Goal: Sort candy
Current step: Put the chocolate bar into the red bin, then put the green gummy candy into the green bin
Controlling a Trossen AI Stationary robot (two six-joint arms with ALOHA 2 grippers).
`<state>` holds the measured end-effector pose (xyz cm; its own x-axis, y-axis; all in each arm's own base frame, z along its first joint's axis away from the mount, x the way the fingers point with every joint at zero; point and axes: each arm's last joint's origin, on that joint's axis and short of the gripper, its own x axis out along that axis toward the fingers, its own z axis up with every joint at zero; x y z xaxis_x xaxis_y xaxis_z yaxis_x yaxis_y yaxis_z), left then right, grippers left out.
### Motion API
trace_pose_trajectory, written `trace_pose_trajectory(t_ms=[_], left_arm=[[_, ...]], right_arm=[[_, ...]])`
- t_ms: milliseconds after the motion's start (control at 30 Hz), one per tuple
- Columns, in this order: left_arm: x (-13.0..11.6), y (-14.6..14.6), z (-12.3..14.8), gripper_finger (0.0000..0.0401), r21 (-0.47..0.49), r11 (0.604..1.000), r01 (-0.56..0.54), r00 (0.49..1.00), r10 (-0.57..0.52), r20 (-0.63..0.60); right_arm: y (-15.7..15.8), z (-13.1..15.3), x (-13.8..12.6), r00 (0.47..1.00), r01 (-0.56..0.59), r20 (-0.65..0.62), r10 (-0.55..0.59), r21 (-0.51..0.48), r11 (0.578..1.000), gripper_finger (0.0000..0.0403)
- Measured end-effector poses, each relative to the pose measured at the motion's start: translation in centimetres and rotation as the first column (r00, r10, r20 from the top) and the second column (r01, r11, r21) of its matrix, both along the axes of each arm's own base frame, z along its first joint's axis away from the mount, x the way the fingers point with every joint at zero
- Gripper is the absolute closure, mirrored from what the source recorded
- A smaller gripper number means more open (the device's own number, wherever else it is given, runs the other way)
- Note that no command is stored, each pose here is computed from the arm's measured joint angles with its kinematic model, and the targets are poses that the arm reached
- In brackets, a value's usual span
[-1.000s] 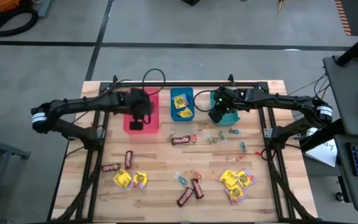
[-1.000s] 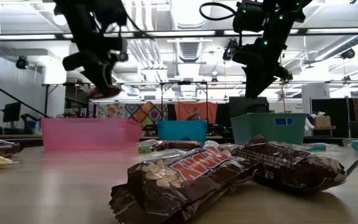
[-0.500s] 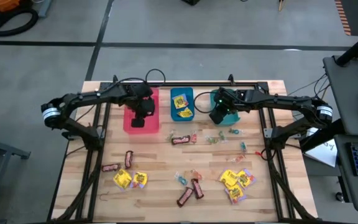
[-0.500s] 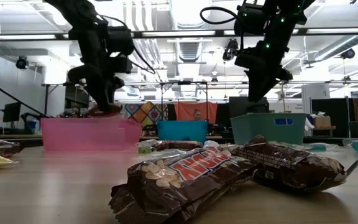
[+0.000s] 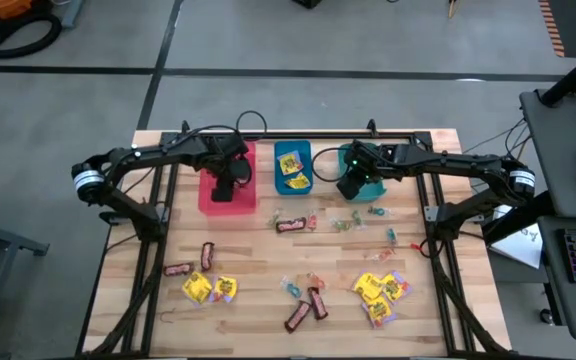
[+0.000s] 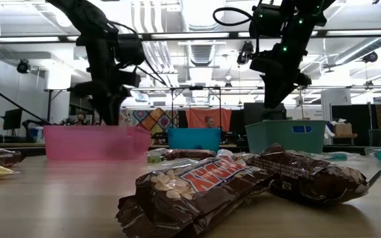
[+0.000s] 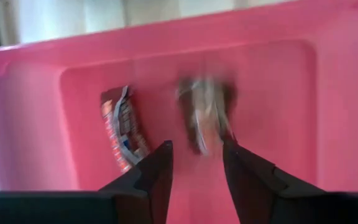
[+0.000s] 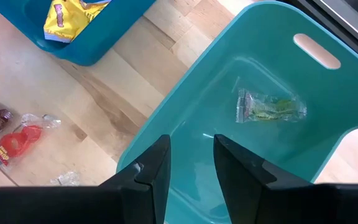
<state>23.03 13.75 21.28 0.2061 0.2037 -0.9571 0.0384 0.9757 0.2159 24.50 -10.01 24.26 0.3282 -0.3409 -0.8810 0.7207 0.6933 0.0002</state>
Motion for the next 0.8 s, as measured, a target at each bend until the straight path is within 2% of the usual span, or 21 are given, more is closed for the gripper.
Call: trace_pose_trajectory(t_ms=[167, 400, 567, 667, 800], left_arm=[[-0.1, 0.1, 0.0, 0.0252, 0.03, 1.0, 0.005, 1.0, -0.005, -0.023], [-1.0, -0.6, 0.5, 0.0251, -0.037, 0.999, -0.038, 0.998, 0.037, -0.043], [-1.3, -1.3, 2.7, 0.0265, -0.124, 0.99, -0.071, 0.984, 0.089, 0.152], [-1.4, -2.0, 4.5, 0.0277, -0.114, 0.989, -0.095, 0.948, 0.125, 0.293], [-1.8, -3.2, 6.5, 0.0288, -0.123, 0.983, -0.134, 0.89, 0.174, 0.422]], right_arm=[[0.0, 0.0, 0.0, 1.0, 0.0, 0.0, 0.0, 0.0, 1.0, 0.0288], [0.2, 0.0, 0.1, 1.0, 0.004, 0.013, -0.004, 0.025, 1.0, 0.0282], [1.3, 0.1, 0.4, 0.997, -0.044, 0.062, 0.037, 0.123, 0.991, 0.0288], [2.3, 0.3, 0.6, 0.994, -0.09, 0.075, 0.08, 0.145, 0.985, 0.0294], [3.8, 0.7, 1.1, 0.987, -0.147, 0.083, 0.136, 0.151, 0.977, 0.0302]])
